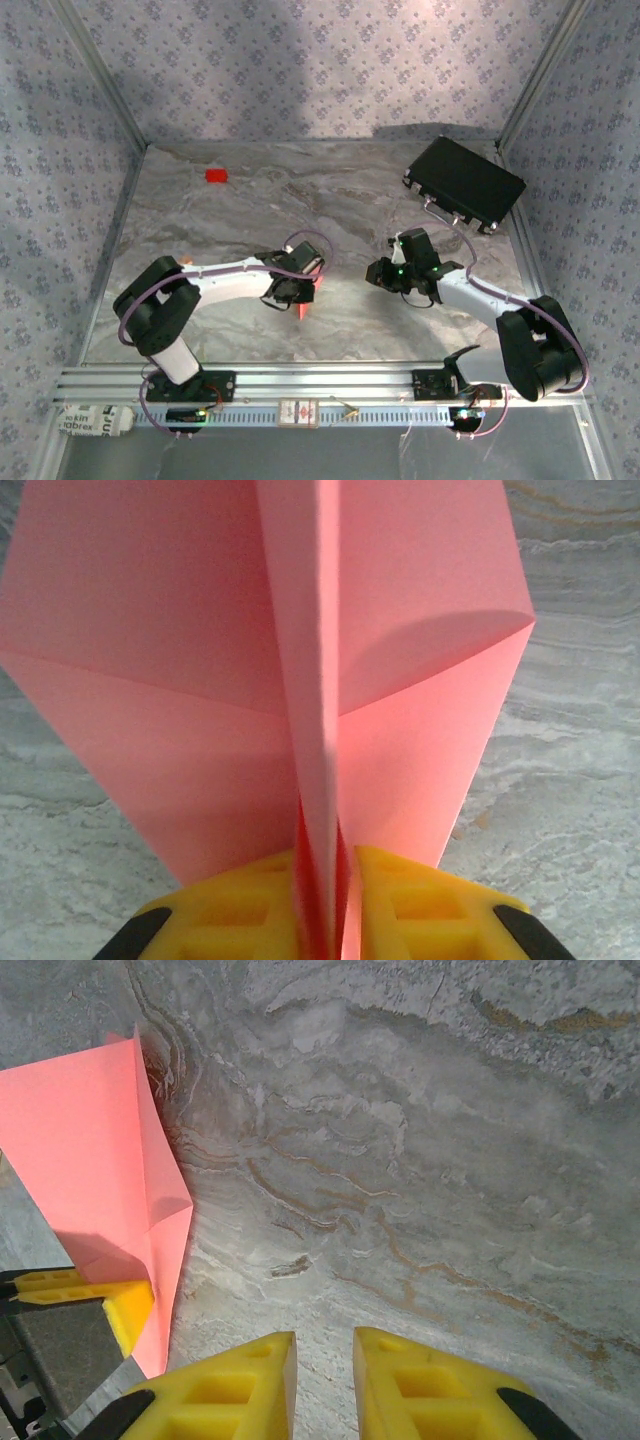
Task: Fold a paper plane with a square sheet of paper (pick it up from the middle)
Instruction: Move the paper plane to the center of the table.
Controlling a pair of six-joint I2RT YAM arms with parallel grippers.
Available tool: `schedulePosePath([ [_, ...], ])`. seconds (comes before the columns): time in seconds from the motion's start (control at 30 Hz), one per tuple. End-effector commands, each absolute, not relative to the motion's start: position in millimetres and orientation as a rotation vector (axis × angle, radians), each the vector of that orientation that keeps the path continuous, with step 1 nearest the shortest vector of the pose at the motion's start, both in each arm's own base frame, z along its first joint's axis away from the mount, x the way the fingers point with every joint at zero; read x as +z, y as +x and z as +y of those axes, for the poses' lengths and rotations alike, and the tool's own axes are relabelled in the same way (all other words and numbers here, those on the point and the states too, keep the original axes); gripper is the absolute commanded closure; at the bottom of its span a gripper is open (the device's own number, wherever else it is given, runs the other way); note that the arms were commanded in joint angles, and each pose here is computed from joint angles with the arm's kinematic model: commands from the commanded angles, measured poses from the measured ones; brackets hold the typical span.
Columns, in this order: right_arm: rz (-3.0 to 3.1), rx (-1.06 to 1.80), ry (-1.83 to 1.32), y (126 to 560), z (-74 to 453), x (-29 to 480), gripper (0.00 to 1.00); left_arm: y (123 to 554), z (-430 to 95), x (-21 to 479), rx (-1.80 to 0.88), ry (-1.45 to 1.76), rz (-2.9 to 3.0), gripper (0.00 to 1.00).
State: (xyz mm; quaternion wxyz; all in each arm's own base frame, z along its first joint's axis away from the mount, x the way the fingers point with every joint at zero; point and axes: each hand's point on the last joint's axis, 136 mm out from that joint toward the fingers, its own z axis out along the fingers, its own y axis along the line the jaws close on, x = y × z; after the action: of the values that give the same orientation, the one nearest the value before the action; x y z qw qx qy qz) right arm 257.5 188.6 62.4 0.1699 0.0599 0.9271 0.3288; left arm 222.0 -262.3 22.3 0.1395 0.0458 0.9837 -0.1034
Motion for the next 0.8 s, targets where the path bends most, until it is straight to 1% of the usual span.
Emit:
schedulePosePath([
  [0.0, 2.63, 0.905, 0.156, 260.5, 187.2, 65.6, 0.77, 218.3, -264.2, 22.7, -0.269, 0.177, 2.859, 0.81],
  [0.6, 2.631, 0.891, 0.167, 258.7, 183.0, 62.8, 0.77, 212.4, -260.5, -3.3, -0.101, 0.224, 2.916, 0.81],
  [0.77, 2.624, 0.885, 0.177, 257.7, 178.5, 63.5, 0.77, 214.7, -264.6, -4.0, -0.088, 0.223, 2.918, 0.79],
])
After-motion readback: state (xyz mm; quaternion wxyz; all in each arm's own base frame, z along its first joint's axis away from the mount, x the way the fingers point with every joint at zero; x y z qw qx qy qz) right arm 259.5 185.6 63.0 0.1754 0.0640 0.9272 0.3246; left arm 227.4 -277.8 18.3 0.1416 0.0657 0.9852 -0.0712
